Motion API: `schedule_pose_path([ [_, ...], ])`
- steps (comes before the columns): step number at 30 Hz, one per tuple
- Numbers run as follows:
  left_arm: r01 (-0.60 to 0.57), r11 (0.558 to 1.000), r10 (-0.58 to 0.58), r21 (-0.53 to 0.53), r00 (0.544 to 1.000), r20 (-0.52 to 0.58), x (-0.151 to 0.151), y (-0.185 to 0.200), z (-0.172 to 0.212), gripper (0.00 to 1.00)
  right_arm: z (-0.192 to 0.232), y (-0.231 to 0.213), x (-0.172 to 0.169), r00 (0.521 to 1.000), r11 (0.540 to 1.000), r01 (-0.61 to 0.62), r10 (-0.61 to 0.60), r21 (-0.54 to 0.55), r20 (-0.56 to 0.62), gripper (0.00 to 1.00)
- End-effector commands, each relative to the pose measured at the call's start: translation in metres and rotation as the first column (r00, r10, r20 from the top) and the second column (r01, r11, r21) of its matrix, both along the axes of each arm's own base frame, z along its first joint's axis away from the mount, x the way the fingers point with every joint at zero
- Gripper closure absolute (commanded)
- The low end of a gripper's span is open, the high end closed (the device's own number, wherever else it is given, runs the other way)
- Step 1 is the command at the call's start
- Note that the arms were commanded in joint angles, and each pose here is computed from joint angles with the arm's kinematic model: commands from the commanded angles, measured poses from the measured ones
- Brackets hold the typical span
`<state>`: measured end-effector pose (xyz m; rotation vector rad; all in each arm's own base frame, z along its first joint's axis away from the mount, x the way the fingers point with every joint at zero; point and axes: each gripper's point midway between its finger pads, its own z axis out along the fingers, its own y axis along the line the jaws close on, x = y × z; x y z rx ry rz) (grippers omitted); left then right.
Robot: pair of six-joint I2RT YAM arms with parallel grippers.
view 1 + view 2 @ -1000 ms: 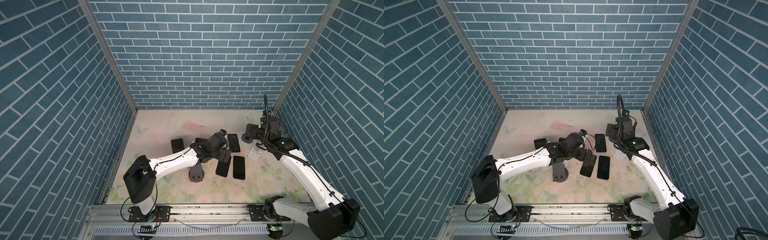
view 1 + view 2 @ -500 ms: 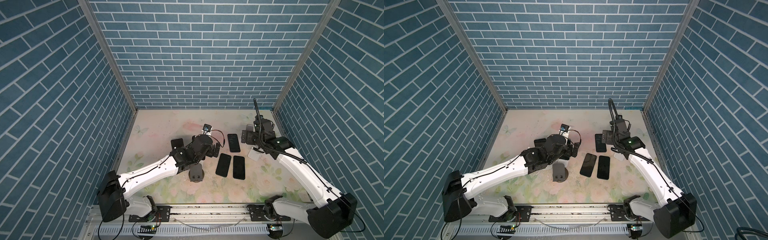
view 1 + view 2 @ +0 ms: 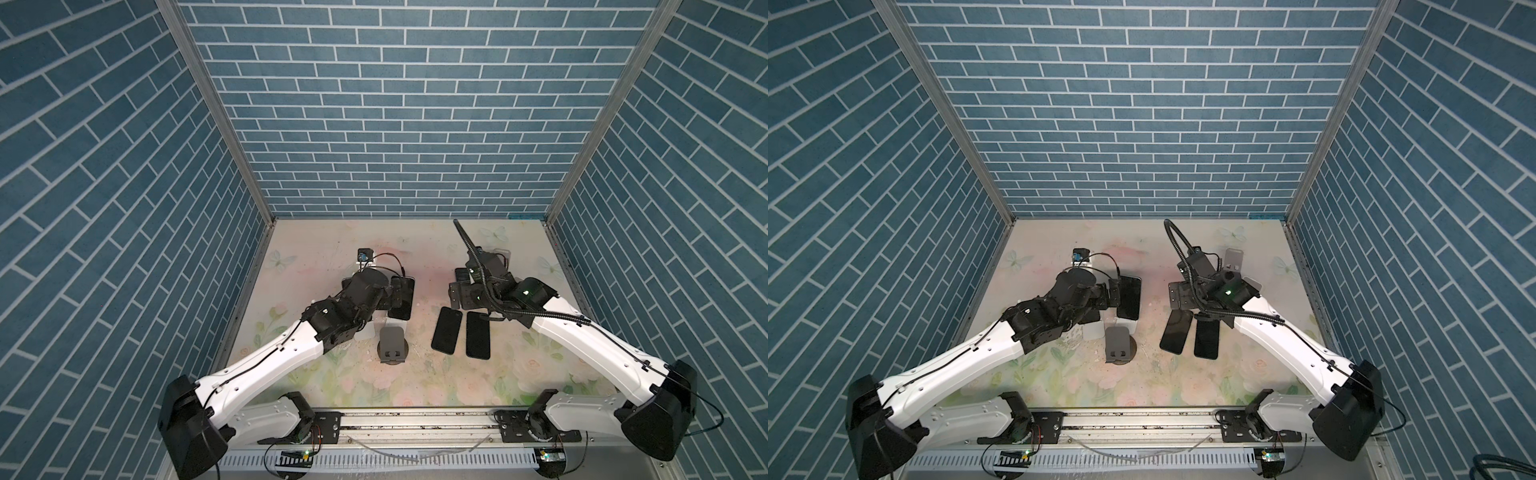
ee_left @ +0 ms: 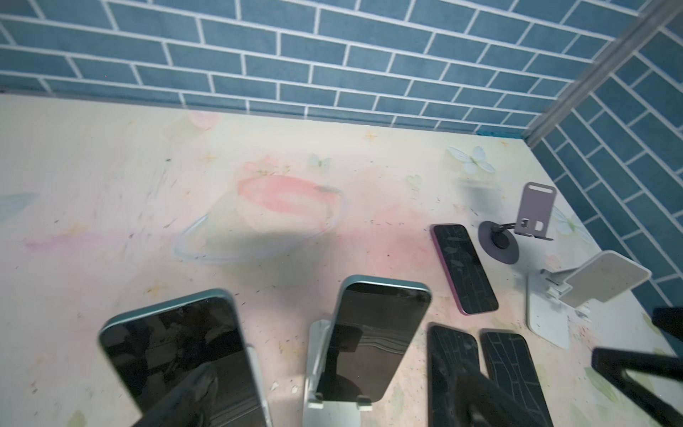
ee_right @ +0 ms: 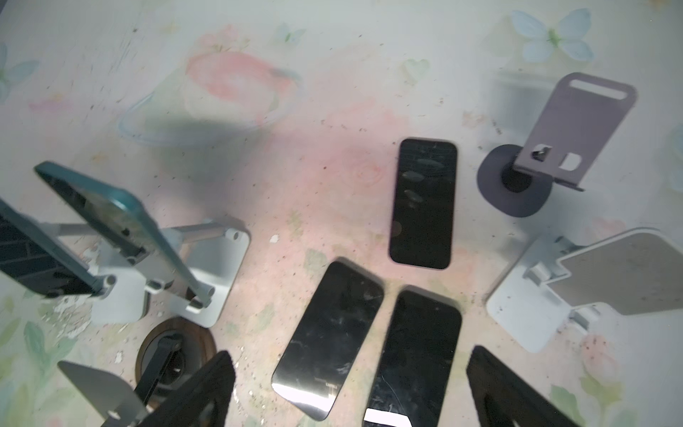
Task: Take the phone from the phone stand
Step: 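Reach the right gripper to the wooden stand while the left gripper moves off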
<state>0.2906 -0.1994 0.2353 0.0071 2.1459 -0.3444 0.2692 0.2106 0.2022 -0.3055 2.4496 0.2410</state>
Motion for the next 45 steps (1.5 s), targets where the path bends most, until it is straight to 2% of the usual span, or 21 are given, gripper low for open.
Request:
schedule_pose_path([
  [1, -0.075, 0.997, 0.075, 0.017, 0.997, -0.034, -0.009, 0.027, -0.009, 0.0, 0.012, 0.018, -0.009, 1.0, 1.0, 0.005, -0.005, 0.023, -0.018, 0.01],
  [10, -0.155, 0.986, 0.155, 0.06, 0.988, 0.002, -0.024, 0.068, -0.001, 0.0, -0.008, 0.076, -0.033, 0.99, 0.992, -0.108, 0.102, -0.062, -0.094, 0.01],
  [19, -0.233, 0.969, 0.233, 0.08, 0.972, 0.02, -0.043, 0.112, 0.001, 0.0, -0.025, 0.121, -0.052, 0.974, 0.982, -0.185, 0.179, -0.035, -0.142, 0.01],
  [28, -0.231, 0.972, 0.231, 0.045, 0.973, 0.016, -0.058, 0.122, -0.004, 0.0, -0.038, 0.155, -0.071, 0.94, 0.963, -0.267, 0.254, -0.026, -0.229, 0.01],
  [37, -0.243, 0.97, 0.244, -0.029, 0.968, 0.062, -0.076, 0.138, 0.01, 0.0, -0.056, 0.17, -0.076, 0.919, 0.961, -0.275, 0.25, -0.042, -0.306, 0.01],
  [45, -0.226, 0.974, 0.227, -0.026, 0.972, 0.054, -0.08, 0.138, 0.008, 0.01, -0.066, 0.182, -0.081, 0.907, 0.951, -0.29, 0.239, -0.104, -0.346, 0.01],
])
